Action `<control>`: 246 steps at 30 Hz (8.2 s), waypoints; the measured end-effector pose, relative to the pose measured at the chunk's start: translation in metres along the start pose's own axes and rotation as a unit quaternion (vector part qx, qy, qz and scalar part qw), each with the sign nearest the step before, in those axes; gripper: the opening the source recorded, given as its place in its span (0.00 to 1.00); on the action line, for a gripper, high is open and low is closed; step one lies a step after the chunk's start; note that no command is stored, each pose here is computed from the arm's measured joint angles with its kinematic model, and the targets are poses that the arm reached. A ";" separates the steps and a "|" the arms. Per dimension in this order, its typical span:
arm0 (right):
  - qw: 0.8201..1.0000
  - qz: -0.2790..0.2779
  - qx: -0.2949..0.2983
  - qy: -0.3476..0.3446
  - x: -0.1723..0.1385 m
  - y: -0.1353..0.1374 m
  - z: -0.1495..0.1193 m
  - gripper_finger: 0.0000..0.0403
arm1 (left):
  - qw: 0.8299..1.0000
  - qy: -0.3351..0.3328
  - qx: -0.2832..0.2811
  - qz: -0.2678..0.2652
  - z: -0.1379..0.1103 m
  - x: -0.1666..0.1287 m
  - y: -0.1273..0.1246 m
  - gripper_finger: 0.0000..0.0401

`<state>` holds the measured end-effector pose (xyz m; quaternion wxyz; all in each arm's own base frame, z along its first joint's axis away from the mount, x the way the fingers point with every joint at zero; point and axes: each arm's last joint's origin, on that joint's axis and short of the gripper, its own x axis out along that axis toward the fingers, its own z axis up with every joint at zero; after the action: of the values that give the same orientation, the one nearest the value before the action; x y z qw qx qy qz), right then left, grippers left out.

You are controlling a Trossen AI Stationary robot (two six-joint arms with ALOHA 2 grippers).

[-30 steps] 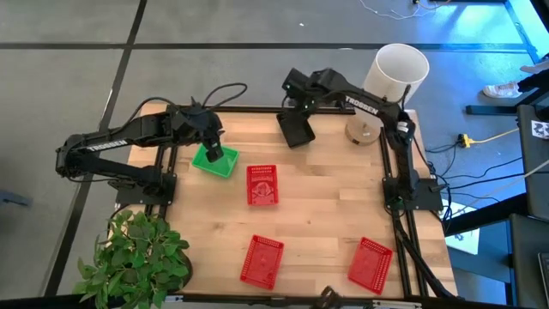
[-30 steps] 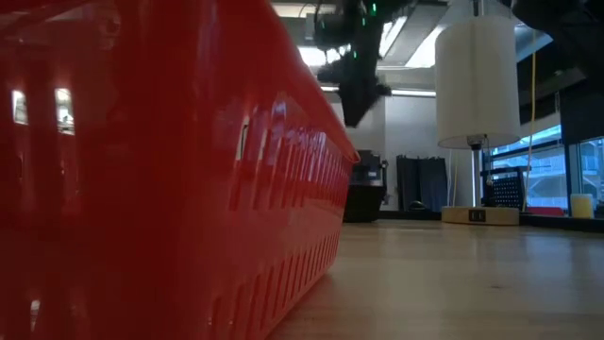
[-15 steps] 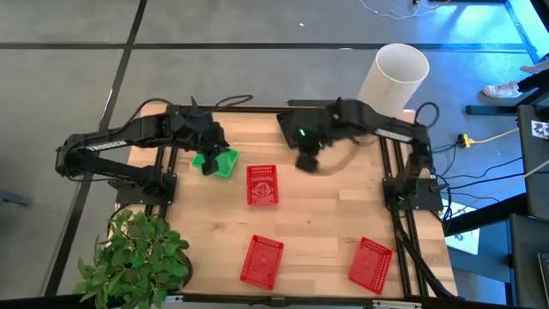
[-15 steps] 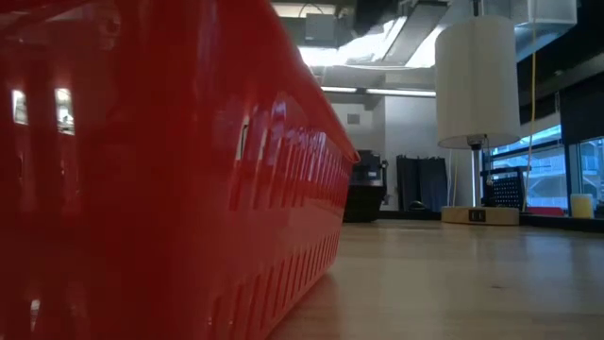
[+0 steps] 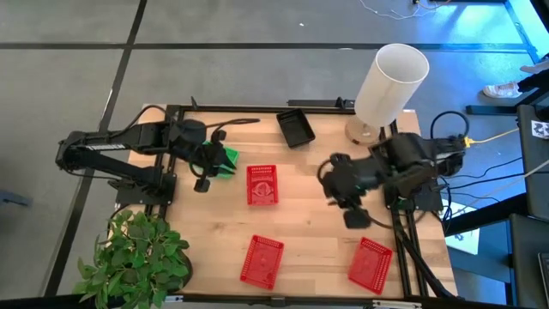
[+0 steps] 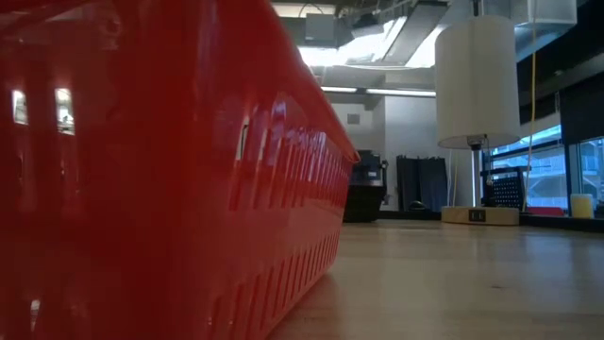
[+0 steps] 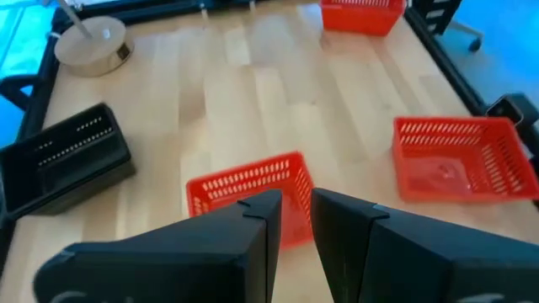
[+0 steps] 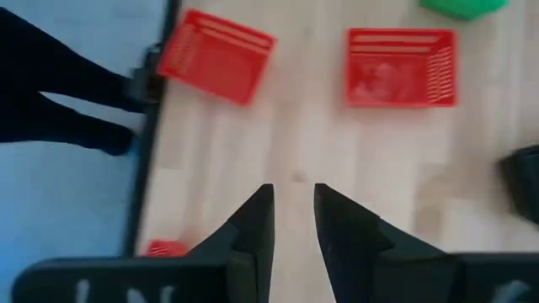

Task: Stack baskets by color
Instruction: Stack the bottom left red bin on the top red bin

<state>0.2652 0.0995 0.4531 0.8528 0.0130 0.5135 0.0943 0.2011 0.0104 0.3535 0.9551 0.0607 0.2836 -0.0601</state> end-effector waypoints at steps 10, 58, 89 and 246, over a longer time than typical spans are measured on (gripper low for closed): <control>0.994 0.096 0.021 0.041 0.003 0.036 -0.009 0.22 | 1.000 -0.014 -0.020 -0.007 0.005 0.002 -0.013 0.14; 0.991 0.018 0.116 0.070 0.228 0.004 0.072 0.31 | 0.994 -0.013 0.101 -0.034 -0.001 -0.022 -0.037 0.14; 0.975 -0.033 0.186 0.119 0.325 -0.006 0.061 0.31 | 0.995 -0.010 0.096 -0.035 -0.004 -0.030 -0.037 0.14; 0.999 0.026 0.008 0.039 0.254 -0.264 0.067 0.00 | 0.987 0.054 0.007 0.152 -0.008 -0.013 -0.026 0.14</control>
<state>0.4788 -0.1107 0.2315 0.8294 0.0294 0.5464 0.1125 0.1821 -0.0135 0.3522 0.9359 0.1128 0.3221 0.0870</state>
